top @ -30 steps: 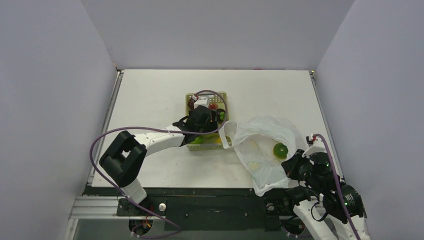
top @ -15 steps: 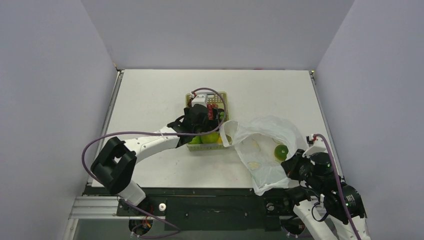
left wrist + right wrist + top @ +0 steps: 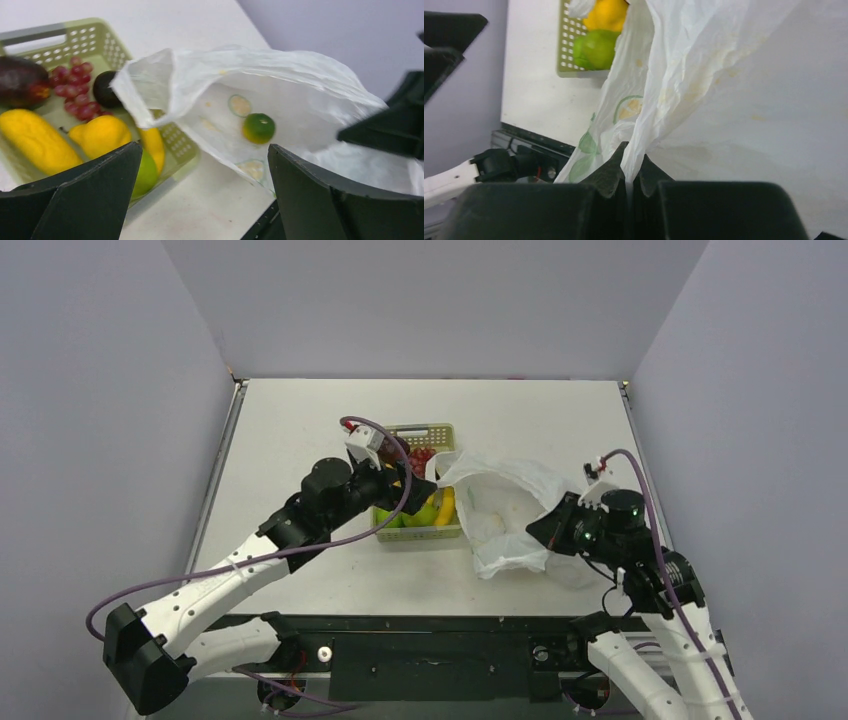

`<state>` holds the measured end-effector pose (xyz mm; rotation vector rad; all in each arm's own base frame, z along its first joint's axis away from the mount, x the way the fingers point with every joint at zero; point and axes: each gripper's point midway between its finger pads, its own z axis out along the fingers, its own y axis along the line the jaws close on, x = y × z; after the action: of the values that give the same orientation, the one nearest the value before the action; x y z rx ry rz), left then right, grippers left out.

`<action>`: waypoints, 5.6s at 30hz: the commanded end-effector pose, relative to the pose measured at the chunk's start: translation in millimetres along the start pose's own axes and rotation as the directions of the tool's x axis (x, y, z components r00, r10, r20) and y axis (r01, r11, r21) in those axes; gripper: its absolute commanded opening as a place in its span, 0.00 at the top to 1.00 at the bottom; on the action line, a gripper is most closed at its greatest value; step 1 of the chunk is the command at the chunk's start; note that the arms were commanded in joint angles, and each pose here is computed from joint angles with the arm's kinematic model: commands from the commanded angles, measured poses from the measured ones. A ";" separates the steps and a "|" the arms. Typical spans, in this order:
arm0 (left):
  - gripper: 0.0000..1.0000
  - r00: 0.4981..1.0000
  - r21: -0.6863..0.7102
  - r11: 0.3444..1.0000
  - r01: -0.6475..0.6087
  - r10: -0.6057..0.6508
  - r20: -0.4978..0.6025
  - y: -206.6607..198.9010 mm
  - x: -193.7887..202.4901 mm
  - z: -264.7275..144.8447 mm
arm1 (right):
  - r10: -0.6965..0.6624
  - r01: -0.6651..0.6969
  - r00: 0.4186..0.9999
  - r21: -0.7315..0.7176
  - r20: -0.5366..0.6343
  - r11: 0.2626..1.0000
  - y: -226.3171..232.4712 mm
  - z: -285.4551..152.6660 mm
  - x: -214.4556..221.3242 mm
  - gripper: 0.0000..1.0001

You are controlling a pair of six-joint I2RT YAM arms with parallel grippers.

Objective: Take the fake fruits out of the plastic bag
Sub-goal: Adjust the plastic bag at the center of the board.

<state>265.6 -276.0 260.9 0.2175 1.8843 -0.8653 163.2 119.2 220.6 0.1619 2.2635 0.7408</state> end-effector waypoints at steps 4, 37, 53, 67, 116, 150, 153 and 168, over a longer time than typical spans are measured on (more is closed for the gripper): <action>0.03 0.996 0.401 0.913 -0.077 0.051 0.074 -102.0 -44.3 -47.1 | 0.000 0.059 0.979 -0.284 0.203 0.957 89.6 -32.5 -82.7 1.00; 0.29 0.969 0.272 0.946 -0.177 0.216 -0.123 -150.1 146.8 72.3 | 0.128 -0.129 0.992 0.042 0.012 0.991 -62.8 -3.3 91.7 1.00; 0.13 0.970 0.037 0.969 -0.243 0.243 0.007 -106.4 152.2 161.1 | 0.072 -0.058 0.993 0.144 -0.092 0.988 -81.3 -13.0 111.3 1.00; 0.07 0.980 0.109 0.977 -0.186 0.176 0.089 -123.6 131.2 153.9 | 0.138 -0.142 0.990 0.415 0.041 0.899 -94.6 -45.8 57.1 0.50; 0.12 0.984 0.303 0.949 -0.088 0.130 -0.124 -119.7 122.8 94.7 | 0.133 -0.136 0.983 0.016 0.129 0.991 -48.7 44.4 -17.7 1.00; 0.03 0.906 0.123 0.937 -0.326 0.347 -0.241 -71.9 230.7 175.8 | 0.144 -0.145 0.989 0.049 0.008 0.988 -66.8 50.4 6.4 1.00; 0.03 0.899 0.106 0.937 -0.334 0.350 -0.263 -61.9 247.9 184.3 | 0.145 -0.145 0.989 0.051 0.013 0.988 -67.7 49.7 8.2 1.00; 0.37 0.951 0.086 0.955 -0.285 0.292 -0.100 -65.8 202.2 171.8 | 0.386 -0.347 0.922 0.515 0.033 0.784 -153.0 28.4 85.0 1.00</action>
<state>251.7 -487.1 30.9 0.6786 1.9561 -0.6643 167.4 62.5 100.8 0.6316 2.3979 0.5543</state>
